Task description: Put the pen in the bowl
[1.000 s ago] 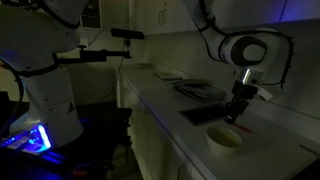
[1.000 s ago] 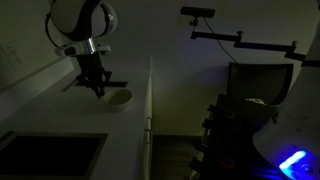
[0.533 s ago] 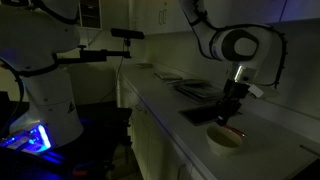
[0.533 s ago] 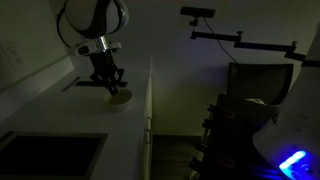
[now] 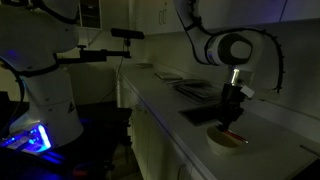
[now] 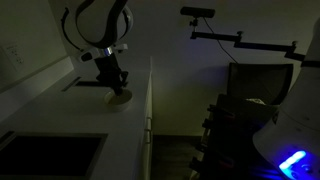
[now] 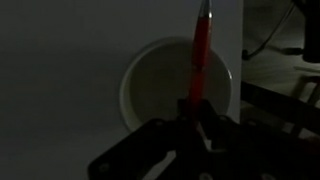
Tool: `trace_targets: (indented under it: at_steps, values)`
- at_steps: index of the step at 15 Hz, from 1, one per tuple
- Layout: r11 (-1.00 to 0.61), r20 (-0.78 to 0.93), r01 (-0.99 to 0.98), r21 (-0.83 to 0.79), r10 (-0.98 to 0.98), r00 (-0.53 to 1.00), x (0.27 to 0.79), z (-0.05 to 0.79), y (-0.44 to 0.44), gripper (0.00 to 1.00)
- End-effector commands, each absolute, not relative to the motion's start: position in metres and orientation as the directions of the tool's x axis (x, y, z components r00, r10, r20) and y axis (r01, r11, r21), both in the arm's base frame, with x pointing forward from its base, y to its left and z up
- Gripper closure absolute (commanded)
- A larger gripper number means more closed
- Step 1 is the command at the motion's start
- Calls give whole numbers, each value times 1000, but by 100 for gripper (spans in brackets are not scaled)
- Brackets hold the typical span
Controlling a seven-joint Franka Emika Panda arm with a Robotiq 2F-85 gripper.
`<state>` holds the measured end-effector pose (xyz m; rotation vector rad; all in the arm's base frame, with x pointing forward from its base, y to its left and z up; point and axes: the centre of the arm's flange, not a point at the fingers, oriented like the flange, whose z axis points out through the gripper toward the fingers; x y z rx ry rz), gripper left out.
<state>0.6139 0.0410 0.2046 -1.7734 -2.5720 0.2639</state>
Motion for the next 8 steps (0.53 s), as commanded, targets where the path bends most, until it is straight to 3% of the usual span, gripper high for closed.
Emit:
trace_targets:
  at_steps: [1,2,8]
  values:
    - [286,-138,951,-118,944,-301,612,197,46,70]
    - [277,-139,952,-128,946,-293,611,196,47,56]
    - [275,-128,958,-80,950,-283,601,214,51,12]
